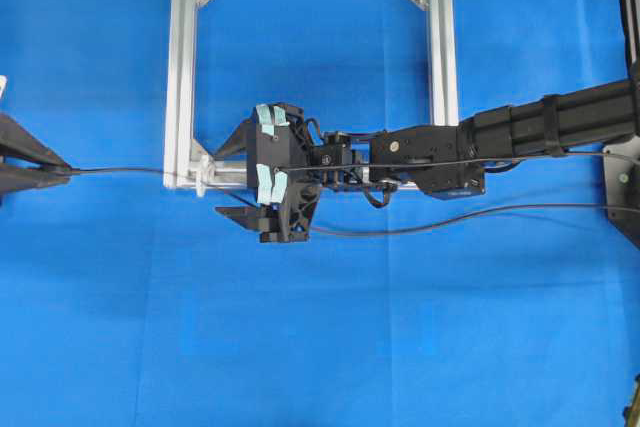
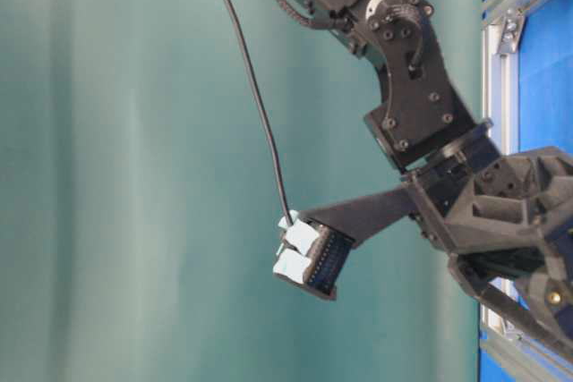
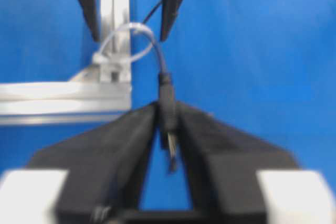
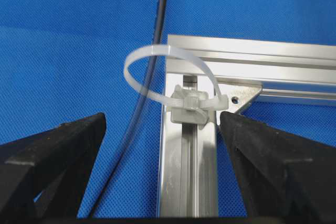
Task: Insert the wire through the string loop located on the left side.
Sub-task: 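Withdraw the open right gripper upward away from the loop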
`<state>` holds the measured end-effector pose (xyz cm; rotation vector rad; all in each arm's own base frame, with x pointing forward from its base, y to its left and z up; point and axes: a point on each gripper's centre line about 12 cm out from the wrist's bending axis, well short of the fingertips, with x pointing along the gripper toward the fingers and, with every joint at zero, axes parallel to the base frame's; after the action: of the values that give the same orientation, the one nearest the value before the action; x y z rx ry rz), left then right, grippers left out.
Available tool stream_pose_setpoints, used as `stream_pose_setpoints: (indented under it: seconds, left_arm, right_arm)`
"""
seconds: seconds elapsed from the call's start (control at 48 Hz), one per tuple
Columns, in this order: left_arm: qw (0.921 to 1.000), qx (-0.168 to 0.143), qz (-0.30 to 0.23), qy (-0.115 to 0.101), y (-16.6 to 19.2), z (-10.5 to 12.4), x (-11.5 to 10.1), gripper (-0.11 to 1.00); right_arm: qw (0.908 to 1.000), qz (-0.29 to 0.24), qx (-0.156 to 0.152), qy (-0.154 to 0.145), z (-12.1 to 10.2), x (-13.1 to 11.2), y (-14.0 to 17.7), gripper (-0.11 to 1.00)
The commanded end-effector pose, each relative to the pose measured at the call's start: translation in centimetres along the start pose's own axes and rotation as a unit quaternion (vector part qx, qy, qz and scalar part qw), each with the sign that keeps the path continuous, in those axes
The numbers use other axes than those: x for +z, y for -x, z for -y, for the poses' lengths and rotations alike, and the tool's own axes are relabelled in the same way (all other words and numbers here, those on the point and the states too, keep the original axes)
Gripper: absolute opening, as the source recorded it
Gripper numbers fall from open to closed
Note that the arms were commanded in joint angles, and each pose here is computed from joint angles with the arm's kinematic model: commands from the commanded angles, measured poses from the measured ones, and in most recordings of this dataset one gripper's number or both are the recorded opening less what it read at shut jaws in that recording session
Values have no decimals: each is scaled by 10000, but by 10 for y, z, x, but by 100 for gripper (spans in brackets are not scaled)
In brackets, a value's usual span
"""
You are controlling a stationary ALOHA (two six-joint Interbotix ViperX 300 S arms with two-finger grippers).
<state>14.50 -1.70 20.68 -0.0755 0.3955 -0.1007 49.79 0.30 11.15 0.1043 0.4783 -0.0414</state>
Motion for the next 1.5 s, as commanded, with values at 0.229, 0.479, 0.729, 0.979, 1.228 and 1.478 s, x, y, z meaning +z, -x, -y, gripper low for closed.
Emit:
stream_pose_setpoints:
  seconds: [0.229,0.479,0.729,0.979,1.228,1.478]
  left_arm:
    - [10000,-14,45,-13,-1,1,6,89]
    - [10000,-15,52,-21,0,1,6,84]
    - [9999,34,95,-9,1,-1,8,83]
    - [9997,52,236,-9,4,-1,12,84]
    - [9988,42,481,-12,6,-1,19,83]
    - [9986,45,519,-26,5,-1,20,83]
  right_arm:
    - [9995,328,25,-26,-2,27,8,94]
    - [9991,420,38,-37,-3,36,14,94]
    - [9973,725,63,-33,-4,71,39,94]
    - [9962,863,76,-44,-4,96,62,94]
    - [9951,984,100,-40,-6,111,76,94]
    - [9952,976,99,-40,-6,110,76,94]
